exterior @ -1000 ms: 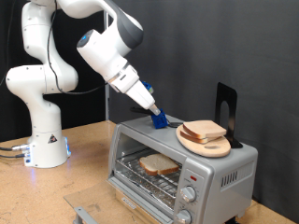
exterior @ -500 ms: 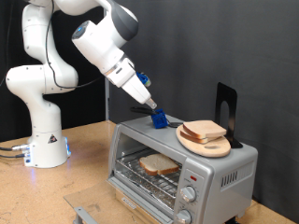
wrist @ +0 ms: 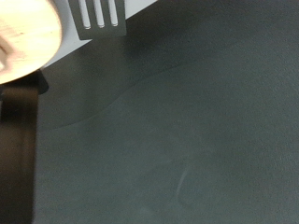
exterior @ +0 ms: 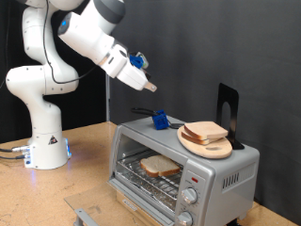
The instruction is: Make a piece of toast with the oven
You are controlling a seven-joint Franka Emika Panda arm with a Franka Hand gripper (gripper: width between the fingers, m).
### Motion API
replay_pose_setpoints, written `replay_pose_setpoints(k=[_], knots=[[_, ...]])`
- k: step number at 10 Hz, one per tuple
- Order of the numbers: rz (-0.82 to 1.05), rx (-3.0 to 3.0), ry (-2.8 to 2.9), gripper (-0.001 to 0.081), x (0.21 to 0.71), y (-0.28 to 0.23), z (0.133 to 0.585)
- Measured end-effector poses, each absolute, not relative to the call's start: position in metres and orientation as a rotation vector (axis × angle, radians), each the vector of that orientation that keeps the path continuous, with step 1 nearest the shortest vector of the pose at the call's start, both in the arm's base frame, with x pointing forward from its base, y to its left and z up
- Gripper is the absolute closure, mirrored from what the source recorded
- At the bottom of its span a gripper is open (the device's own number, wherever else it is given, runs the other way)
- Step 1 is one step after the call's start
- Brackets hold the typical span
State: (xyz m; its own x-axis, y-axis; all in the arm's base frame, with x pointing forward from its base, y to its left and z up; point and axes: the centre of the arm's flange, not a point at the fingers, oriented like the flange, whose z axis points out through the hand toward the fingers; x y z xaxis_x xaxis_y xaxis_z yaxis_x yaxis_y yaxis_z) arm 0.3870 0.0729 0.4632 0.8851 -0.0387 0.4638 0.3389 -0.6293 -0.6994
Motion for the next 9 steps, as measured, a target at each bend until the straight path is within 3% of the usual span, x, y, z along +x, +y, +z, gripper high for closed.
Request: replay_pose_setpoints(k=[4,9], knots=[[-0.594,-2.152,-0.268,0.0006,0.389,0.034,0.477],[0.033,-2.206,0.179,0.0006,0.376,0.02,0.462]])
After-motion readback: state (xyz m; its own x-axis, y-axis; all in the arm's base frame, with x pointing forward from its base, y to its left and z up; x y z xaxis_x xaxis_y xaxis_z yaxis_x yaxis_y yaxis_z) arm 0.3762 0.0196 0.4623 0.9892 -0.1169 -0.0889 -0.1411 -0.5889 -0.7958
